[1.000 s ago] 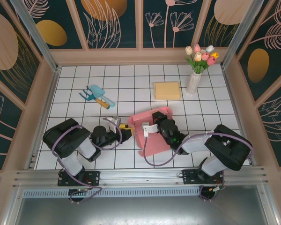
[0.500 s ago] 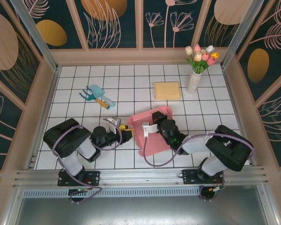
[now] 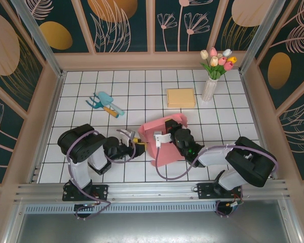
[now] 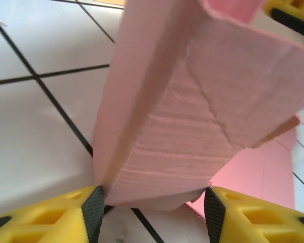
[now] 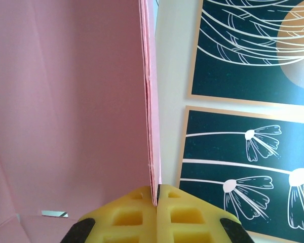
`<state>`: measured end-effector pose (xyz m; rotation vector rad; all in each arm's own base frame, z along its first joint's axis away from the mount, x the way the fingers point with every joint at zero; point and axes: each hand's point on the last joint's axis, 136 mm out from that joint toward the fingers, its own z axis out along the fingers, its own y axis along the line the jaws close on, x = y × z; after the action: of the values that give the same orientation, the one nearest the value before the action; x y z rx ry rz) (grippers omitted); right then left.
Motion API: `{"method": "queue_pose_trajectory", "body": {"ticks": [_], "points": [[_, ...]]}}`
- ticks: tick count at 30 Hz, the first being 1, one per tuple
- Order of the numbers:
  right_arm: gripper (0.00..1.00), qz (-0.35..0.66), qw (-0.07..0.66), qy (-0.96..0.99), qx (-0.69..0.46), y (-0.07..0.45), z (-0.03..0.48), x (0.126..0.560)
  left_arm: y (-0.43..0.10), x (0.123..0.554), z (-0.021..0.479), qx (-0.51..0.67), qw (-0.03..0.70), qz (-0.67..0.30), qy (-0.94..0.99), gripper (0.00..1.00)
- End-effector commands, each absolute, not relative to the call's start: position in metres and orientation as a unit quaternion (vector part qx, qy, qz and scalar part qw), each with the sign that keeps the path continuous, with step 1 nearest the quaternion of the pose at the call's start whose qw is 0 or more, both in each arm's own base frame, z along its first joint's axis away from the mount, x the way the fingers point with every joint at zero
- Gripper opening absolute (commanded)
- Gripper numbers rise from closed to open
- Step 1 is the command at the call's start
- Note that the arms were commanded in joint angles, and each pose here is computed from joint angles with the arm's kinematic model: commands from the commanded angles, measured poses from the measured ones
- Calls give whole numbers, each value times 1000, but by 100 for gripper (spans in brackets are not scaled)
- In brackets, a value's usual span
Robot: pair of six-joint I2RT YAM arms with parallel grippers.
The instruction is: Fold the paper box
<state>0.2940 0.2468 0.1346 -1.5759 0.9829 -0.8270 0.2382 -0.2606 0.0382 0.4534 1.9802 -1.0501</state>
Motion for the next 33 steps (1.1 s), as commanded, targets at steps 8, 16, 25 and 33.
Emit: {"method": "queue_pose_trajectory", "body": {"ticks": [8,16,25,33], "points": [[0,-318,544,413,-658,251,137,286,-237,279,44,146,475,-301,814,56],[0,-302,543,424,-659,254,136,287,-239,280,70,145,493,-313,799,58],[0,-292,540,427,-664,270,128,289,-218,297,99,74,543,-290,785,59],[0,-277,529,468,-652,270,126,303,-239,251,107,164,513,-375,755,56]]}}
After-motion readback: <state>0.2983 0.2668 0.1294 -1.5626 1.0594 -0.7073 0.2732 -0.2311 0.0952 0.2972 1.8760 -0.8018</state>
